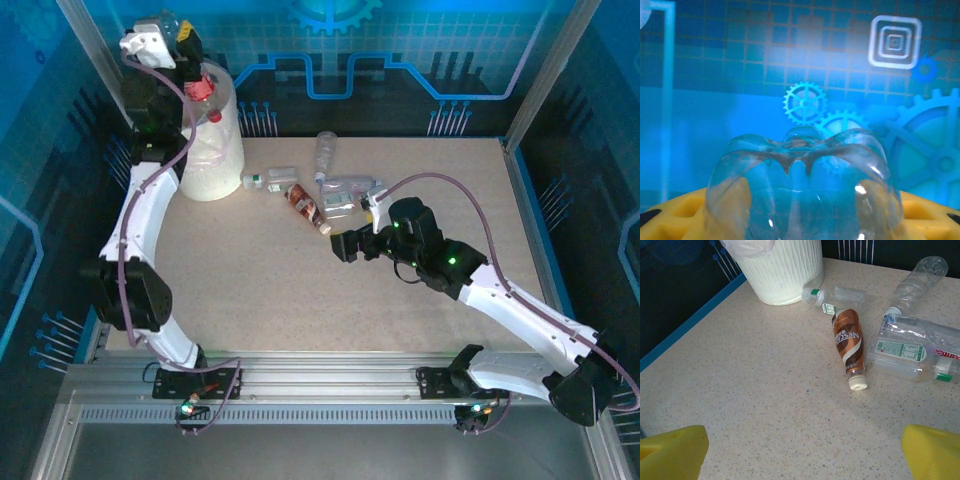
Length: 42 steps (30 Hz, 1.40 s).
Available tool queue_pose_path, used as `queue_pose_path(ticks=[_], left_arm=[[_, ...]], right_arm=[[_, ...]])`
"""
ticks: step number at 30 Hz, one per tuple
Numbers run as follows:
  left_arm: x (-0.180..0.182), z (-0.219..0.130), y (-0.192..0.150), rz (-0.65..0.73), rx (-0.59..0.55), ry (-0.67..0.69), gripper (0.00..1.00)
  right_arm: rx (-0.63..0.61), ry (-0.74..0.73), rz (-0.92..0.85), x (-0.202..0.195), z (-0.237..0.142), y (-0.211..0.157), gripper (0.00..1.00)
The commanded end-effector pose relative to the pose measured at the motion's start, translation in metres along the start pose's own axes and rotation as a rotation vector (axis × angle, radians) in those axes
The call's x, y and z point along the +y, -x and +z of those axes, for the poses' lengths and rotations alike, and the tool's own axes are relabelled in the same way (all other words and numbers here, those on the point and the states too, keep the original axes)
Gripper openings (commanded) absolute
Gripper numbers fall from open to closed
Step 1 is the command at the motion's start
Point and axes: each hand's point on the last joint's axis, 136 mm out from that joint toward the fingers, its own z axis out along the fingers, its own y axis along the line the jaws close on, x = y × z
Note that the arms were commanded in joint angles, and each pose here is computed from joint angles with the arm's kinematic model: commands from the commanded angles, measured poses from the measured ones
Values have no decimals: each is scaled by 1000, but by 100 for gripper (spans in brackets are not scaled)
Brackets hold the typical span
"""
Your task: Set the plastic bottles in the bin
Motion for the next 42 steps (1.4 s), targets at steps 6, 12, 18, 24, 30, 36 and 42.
queue_pose_path(ticks=[6,12,18,24,30,36,42], left_arm=[[62,31,-2,-25,-46,92,39],[80,25,-42,-13,-26,81,42],[104,20,-82,-68,38,76,45],[121,11,-129,-123,93,106,50],[129,2,-136,-166,93,157,72],[132,-4,-115,-164,73,199,79],[135,-11,-107,-162,93,242,83]], right_arm=[[-31,-7,-21,4,-8,10,100],[-27,-11,-31,3,-6,11,100],[-10,0,-30,6,0,11,100],[-2,8,-24,8,4,13,100],[5,11,-20,9,4,14,100],[9,16,-5,10,6,11,100],[11,22,-1,12,6,11,100]])
